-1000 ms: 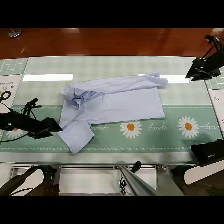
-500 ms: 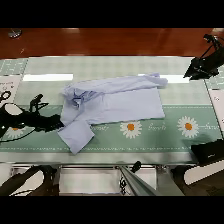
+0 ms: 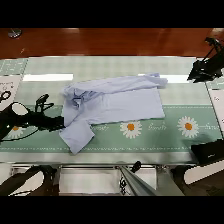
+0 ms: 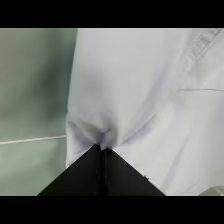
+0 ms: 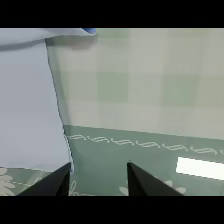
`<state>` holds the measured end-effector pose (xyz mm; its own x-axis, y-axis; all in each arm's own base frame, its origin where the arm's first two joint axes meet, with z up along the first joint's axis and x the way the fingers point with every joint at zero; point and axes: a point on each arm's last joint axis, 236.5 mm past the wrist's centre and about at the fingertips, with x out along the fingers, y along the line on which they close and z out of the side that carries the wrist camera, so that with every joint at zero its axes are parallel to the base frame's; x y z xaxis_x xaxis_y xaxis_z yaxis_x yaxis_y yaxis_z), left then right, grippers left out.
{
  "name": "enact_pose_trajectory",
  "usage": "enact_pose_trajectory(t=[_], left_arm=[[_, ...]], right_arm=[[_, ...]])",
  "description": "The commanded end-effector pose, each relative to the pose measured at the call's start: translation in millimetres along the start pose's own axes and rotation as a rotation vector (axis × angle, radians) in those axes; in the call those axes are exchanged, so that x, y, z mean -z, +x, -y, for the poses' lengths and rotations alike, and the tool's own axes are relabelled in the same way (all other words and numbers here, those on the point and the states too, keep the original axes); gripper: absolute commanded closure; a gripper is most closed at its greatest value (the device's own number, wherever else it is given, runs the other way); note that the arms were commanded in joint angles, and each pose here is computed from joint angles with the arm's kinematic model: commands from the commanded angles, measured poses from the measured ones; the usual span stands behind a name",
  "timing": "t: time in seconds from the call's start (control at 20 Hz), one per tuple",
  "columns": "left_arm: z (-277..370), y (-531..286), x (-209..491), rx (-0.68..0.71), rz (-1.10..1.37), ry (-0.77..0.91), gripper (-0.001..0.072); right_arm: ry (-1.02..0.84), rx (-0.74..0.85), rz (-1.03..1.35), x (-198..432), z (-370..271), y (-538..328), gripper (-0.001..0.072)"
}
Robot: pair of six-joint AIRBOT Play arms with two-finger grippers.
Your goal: Fold the shirts.
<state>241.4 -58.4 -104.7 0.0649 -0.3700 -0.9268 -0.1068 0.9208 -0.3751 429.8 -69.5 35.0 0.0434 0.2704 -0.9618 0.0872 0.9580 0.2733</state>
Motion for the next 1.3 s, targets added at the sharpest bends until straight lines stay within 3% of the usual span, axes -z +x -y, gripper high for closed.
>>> enact_pose_trajectory(t=[0.0,0.15,0.45,0.7,0.95,1.05,1.15,1.25], left_arm=[[-3.2,-9.1,-2.3,-0.028,0.029,0.034,0.0696],[-5.2,-21.7,-8.9,-0.031,0.083,0.026,0.0695],[-13.0,-33.0,-15.0,-0.031,0.129,-0.012,0.0695],[-8.2,-32.9,-16.4,-0.011,0.135,-0.021,0.0695],[-7.8,-32.9,-16.3,-0.010,0.135,-0.022,0.0695],[-4.5,-33.1,-17.4,0.005,0.139,-0.029,0.0695],[-3.7,-34.5,-21.0,0.008,0.156,-0.031,0.0695],[-0.1,-46.8,-32.1,0.004,0.202,-0.010,0.0695]], right_arm=[[-0.003,-0.193,-0.099,28.3,-19.4,15.8,0.0174],[0.040,-0.342,-0.180,62.1,-32.9,50.2,0.0170],[0.032,-0.178,-0.215,119.9,-18.2,111.6,0.0181],[0.067,-0.228,-0.206,135.4,-37.0,141.2,0.0185],[-0.040,-0.174,-0.148,123.8,-70.9,169.4,0.0208],[-0.067,-0.135,-0.111,115.4,-83.5,178.2,0.0400],[-0.079,-0.122,-0.082,109.3,-95.4,182.0,0.0698],[-0.113,-0.123,-0.029,99.3,-105.5,166.8,0.0694]])
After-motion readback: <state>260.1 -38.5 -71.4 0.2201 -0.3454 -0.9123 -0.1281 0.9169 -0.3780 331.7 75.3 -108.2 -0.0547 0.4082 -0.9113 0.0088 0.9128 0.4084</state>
